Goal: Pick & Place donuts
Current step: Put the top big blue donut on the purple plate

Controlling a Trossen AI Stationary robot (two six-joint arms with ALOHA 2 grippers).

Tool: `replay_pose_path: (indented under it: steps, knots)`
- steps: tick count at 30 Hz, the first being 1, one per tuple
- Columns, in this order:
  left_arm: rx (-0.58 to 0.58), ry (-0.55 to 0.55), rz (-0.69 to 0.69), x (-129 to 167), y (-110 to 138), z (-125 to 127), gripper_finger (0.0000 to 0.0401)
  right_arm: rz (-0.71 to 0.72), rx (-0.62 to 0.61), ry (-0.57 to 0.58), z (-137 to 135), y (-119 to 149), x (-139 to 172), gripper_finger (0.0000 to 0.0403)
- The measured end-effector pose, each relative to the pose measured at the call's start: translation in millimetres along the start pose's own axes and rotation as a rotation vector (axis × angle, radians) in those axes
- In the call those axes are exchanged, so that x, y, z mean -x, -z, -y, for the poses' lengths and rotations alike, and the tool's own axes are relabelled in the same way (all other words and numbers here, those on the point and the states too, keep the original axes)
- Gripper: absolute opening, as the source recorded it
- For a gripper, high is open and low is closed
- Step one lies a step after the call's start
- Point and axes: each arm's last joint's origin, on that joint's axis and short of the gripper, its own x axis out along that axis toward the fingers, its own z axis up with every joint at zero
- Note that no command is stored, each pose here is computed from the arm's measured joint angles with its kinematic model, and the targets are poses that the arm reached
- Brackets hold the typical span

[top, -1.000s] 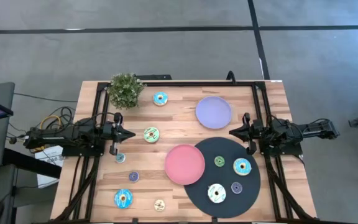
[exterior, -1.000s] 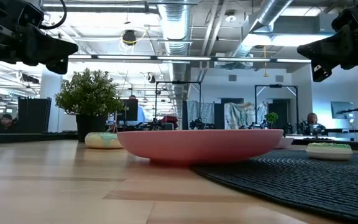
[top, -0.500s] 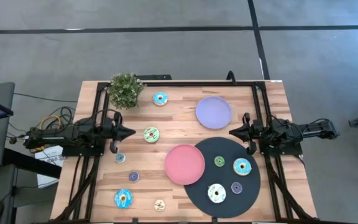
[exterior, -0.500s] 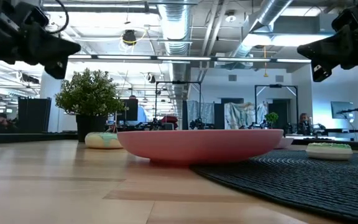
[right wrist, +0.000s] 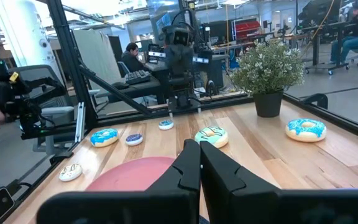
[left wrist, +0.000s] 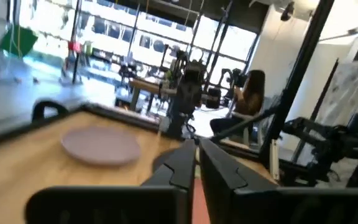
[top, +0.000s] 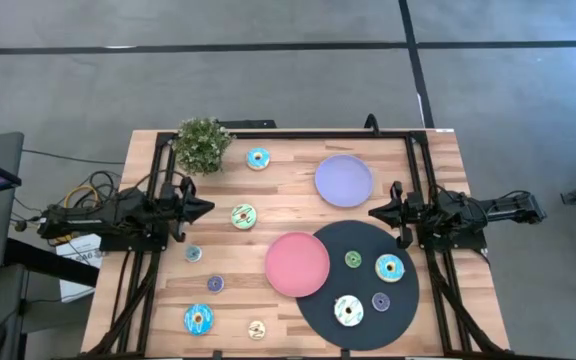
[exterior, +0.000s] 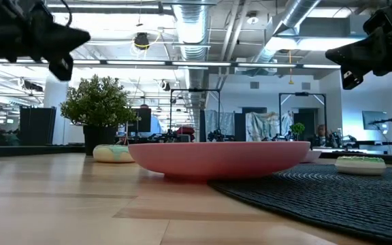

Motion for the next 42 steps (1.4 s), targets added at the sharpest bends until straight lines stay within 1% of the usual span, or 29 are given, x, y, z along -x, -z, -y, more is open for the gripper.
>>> replay_pose_path:
  steps: [1,4,9,12,14,17,19,20,22,24,26,30,33,36,39,42]
  knots:
    - [-0.021,-0.006,0.018,-0.4,-5.8,1.3,0.0032,0.0,0.0,0.0,0.0,-0.1,0.0,0.0]
    - [-0.027,-0.04,0.062,-3.0,-25.7,5.5,0.0075,0.0,0.0,0.0,0.0,-0.1,0.0,0.0]
    - [0.026,-0.112,-0.005,-22.1,-42.9,9.5,0.017,0.0,0.0,0.0,0.0,0.0,0.0,0.0]
    - [0.078,-0.123,-0.074,-43.1,-49.0,12.6,0.0228,0.0,0.0,-0.001,0.0,-0.1,0.0,0.0]
    - [0.108,-0.109,-0.101,-62.3,-53.1,16.8,0.026,0.0,0.0,0.0,0.0,0.0,0.0,0.0]
    - [0.129,-0.117,-0.127,-91.3,-58.6,22.6,0.0299,0.0,0.0,0.0,0.0,-0.1,0.0,0.0]
    - [0.101,-0.145,-0.122,-110.2,-64.2,24.9,0.0316,0.001,0.0,0.0,0.0,-0.2,0.0,0.0]
    - [0.092,-0.181,-0.116,-119.8,-66.6,25.2,0.0322,0.0,0.0,0.0,0.0,-0.1,0.0,0.0]
    - [0.119,-0.272,-0.124,-139.2,-68.0,24.5,0.0327,0.0,0.0,0.0,0.0,-0.1,0.0,0.0]
    - [0.142,-0.352,-0.186,-159.5,-67.2,20.2,0.0326,0.0,0.0,0.0,0.0,0.0,0.0,0.0]
    - [0.14,-0.416,-0.308,-180.0,-67.0,15.1,0.0323,0.0,0.0,0.0,0.0,-0.1,0.0,0.0]
    - [0.083,-0.594,-0.651,-217.0,-61.0,-4.7,0.0318,0.0,0.0,0.0,0.0,0.0,0.0,0.0]
    - [0.045,-0.7,-0.893,-240.2,-55.8,-29.6,0.0316,0.0,0.0,0.0,0.0,0.0,0.0,0.0]
    - [0.043,-0.752,-1.082,-259.9,-46.5,-61.0,0.0316,0.0,0.0,0.0,0.0,0.0,0.0,0.0]
    - [0.049,-0.748,-1.2,-276.2,-34.5,-94.4,0.0316,0.0,0.0,0.0,0.0,-0.1,0.0,0.0]
    - [0.076,-0.762,-1.25,-287.2,-28.1,-126.1,0.0316,0.0,0.0,0.0,0.0,-0.1,0.0,0.0]
